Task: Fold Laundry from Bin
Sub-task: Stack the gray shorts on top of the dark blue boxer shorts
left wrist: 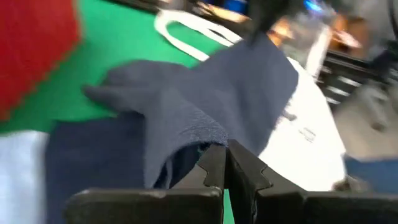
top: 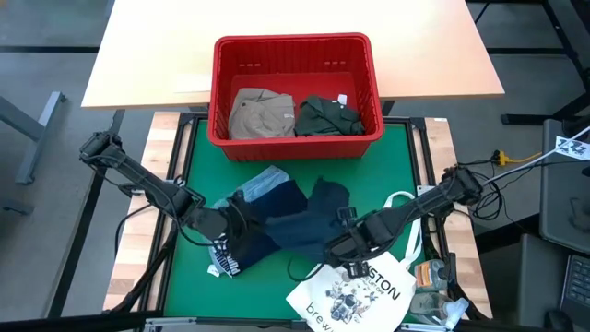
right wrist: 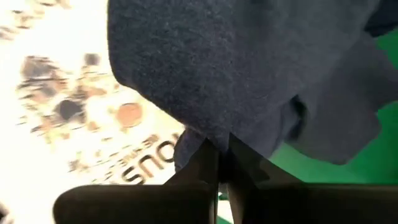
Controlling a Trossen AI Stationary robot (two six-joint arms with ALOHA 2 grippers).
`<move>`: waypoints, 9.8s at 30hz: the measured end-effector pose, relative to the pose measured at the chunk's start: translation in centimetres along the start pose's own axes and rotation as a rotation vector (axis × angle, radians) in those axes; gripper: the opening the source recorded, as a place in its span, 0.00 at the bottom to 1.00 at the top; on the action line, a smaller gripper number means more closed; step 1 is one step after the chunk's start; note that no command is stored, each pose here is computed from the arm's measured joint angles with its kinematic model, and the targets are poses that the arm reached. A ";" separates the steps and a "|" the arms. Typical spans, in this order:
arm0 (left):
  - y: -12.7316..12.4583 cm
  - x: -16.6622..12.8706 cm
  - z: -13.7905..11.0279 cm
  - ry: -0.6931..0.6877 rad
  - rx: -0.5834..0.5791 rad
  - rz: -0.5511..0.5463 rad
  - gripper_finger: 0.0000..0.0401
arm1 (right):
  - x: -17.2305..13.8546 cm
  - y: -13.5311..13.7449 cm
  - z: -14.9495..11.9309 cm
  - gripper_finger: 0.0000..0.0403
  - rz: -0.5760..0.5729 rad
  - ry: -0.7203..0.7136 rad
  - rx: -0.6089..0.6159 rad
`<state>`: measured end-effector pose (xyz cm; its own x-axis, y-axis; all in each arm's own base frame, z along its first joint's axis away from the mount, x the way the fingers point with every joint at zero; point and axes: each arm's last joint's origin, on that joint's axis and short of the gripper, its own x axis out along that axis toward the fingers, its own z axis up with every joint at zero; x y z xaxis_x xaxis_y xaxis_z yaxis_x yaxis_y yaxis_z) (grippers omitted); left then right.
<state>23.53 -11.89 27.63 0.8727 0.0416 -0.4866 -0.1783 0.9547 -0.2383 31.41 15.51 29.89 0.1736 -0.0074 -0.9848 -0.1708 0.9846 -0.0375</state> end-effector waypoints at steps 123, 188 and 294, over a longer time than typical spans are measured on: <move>-2.8 -1.7 -1.3 0.037 -0.040 -0.182 0.00 | 4.0 5.3 6.4 0.02 0.047 0.024 -0.148; 11.9 -21.2 2.8 -0.458 -0.459 -0.265 0.00 | -11.4 -21.2 2.5 0.02 -0.103 -0.423 0.114; -0.9 -2.9 -9.3 0.706 -0.504 -0.149 0.14 | 8.9 -10.8 3.6 0.03 0.115 0.216 -0.188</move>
<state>16.94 -15.62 21.46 0.4481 -0.4239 -0.7871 -0.4099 0.6851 -0.6022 38.30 5.44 22.10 -0.0638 0.0453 -0.9969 -0.3574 0.9317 0.0652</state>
